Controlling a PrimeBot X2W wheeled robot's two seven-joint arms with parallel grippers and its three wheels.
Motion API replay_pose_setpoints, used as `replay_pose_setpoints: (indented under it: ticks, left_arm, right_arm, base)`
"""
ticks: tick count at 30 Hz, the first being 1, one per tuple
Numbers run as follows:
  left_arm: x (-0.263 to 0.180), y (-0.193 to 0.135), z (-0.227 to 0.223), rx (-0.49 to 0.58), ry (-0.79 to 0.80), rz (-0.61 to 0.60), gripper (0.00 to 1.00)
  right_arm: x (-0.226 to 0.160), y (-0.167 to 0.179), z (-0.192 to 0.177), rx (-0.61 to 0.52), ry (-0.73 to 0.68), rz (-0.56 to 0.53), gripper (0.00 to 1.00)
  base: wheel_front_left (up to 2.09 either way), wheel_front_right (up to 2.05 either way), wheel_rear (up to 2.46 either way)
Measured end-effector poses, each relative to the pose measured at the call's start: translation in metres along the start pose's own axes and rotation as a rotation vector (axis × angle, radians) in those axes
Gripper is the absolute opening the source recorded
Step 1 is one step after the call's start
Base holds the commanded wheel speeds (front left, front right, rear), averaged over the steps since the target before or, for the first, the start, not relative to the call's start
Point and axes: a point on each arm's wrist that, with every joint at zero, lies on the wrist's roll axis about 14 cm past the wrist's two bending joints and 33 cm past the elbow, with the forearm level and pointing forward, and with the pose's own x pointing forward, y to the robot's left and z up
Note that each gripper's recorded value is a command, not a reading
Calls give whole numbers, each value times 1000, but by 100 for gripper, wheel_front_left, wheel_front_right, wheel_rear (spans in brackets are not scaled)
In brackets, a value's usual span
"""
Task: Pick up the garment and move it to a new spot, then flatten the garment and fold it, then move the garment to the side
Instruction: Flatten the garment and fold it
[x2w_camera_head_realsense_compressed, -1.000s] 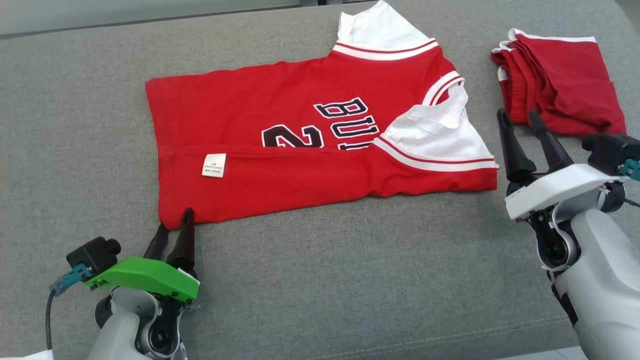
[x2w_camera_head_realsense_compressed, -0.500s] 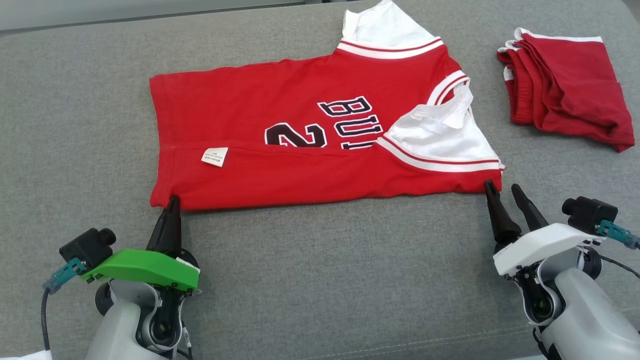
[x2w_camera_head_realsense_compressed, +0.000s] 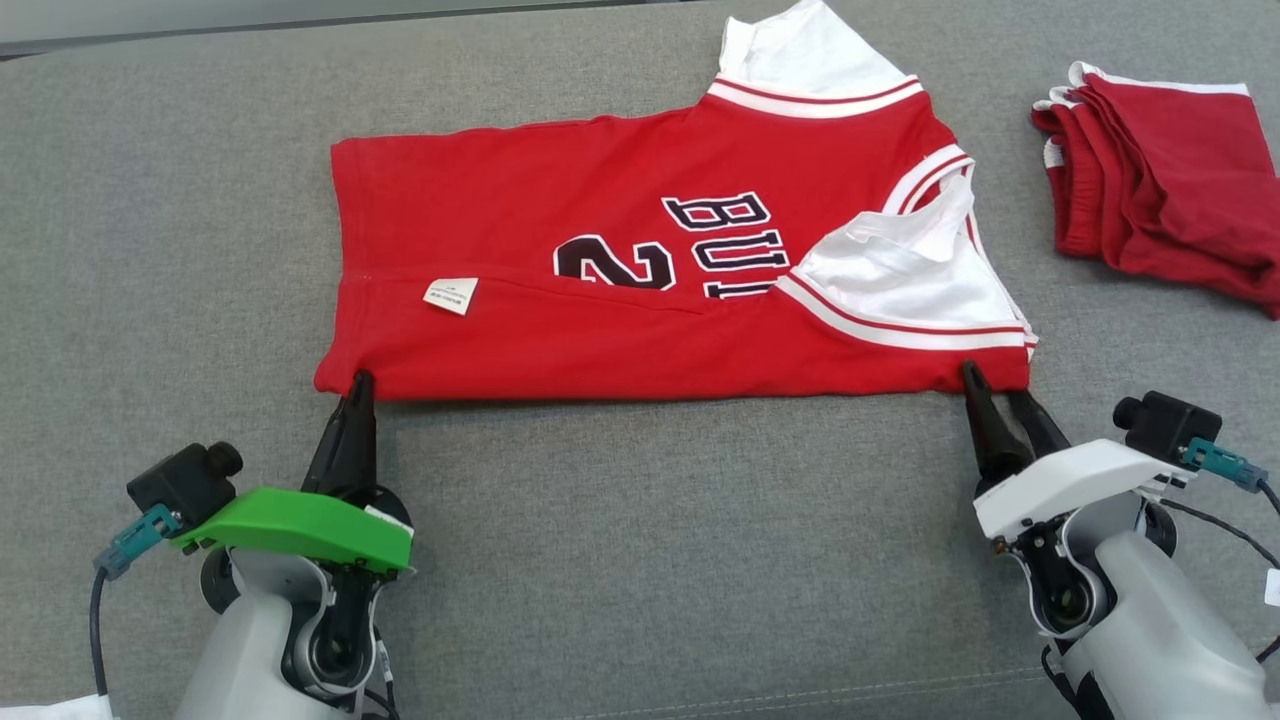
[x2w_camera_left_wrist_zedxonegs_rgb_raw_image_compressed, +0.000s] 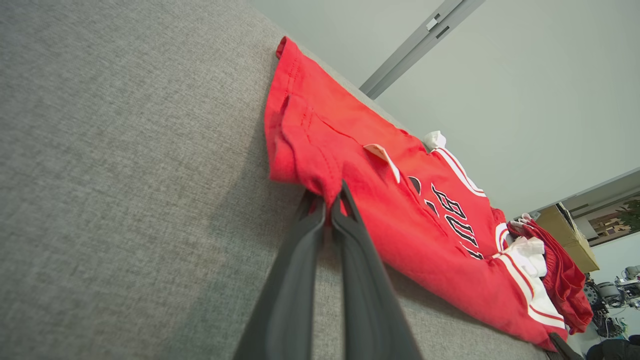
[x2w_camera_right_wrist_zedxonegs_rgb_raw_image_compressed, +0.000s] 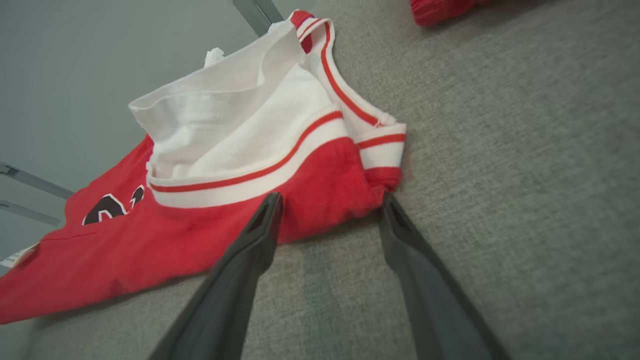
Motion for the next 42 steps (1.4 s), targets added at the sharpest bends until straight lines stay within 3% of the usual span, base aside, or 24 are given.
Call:
replay_pose_setpoints:
  ticks: [4,6,8,10,11,18,31,42]
  left_arm:
    - [0,-3,2,-1,-8,-10,0]
    - [1,-3,3,-1,-9,-10,0]
    - [1,-2,2,-1,-8,-7,0]
    - [1,-3,2,-2,-8,-7,0]
    - [1,-3,2,-2,-8,-7,0]
    - [2,-2,7,18,-30,-2,0]
    - [-23,10,17,3,-87,38,0]
    - [-41,7,12,26,-82,37,0]
  right_arm:
    - [5,-2,6,30,-16,-10,80]
    - [6,-2,7,37,-19,-12,49]
    - [7,-2,8,43,-21,-12,36]
    - [9,-1,11,45,-27,-9,6]
    - [10,0,12,45,-28,-8,0]
    - [8,0,15,34,-35,1,0]
    - [-12,38,35,11,-114,141,0]
    - [-63,7,25,-10,-109,87,0]
  base:
    - [0,0,0]
    - [0,0,0]
    - [0,0,0]
    - [0,0,0]
    - [0,0,0]
    - [0,0,0]
    - [0,0,0]
    - [0,0,0]
